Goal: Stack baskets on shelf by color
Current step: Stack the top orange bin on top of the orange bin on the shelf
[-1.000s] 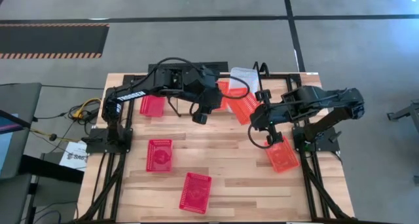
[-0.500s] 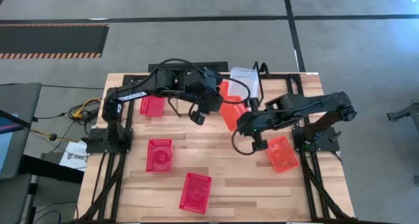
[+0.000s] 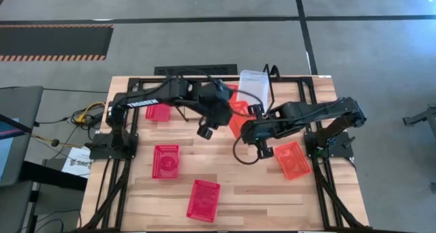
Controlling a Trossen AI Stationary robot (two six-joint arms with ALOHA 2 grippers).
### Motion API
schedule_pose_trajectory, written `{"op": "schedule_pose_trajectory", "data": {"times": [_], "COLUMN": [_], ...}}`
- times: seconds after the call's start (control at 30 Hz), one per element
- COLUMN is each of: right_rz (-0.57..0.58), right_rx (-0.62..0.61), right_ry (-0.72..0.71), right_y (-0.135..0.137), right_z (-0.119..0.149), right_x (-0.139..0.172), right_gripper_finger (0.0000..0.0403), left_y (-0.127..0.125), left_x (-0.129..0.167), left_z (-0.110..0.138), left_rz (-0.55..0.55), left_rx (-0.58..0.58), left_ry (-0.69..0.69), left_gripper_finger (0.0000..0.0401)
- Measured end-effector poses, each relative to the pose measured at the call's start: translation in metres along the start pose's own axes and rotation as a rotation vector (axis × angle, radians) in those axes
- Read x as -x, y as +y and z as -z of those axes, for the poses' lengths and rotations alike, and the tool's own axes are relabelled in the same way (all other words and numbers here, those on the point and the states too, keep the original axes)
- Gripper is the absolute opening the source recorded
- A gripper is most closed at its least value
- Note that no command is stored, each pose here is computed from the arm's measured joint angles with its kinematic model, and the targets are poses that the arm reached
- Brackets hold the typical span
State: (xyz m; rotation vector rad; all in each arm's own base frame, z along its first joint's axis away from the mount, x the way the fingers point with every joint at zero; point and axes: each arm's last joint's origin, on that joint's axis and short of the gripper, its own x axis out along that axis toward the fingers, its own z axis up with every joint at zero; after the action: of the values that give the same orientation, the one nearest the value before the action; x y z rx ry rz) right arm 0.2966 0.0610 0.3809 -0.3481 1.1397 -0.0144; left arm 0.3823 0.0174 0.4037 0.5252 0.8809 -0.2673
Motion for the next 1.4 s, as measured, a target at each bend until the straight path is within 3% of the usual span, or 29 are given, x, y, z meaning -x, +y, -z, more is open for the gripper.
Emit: {"op": "schedule_pose_trajectory", "data": {"times": [0.2,0.5,1.4], "right_rz": [-0.032,-0.044,-0.064], "right_rx": [-0.022,-0.029,-0.015], "right_ry": [-0.027,-0.021,-0.084], "right_y": [0.001,0.001,0.01], "right_z": [0.002,0.003,-0.003], "right_x": [0.006,0.008,0.011], "right_gripper_finger": [0.0001,0.0001,0.0001], "left_y": [-0.01,-0.016,-0.012], "left_x": [-0.023,-0.012,-0.024], "left_z": [0.001,-0.016,-0.004], "left_rz": [-0.037,-0.152,-0.018], "left_rx": [-0.12,-0.209,-0.165], "left_ry": [0.065,0.035,0.0], "left_gripper_finger": [0.0165,0.0175,0.0168]}}
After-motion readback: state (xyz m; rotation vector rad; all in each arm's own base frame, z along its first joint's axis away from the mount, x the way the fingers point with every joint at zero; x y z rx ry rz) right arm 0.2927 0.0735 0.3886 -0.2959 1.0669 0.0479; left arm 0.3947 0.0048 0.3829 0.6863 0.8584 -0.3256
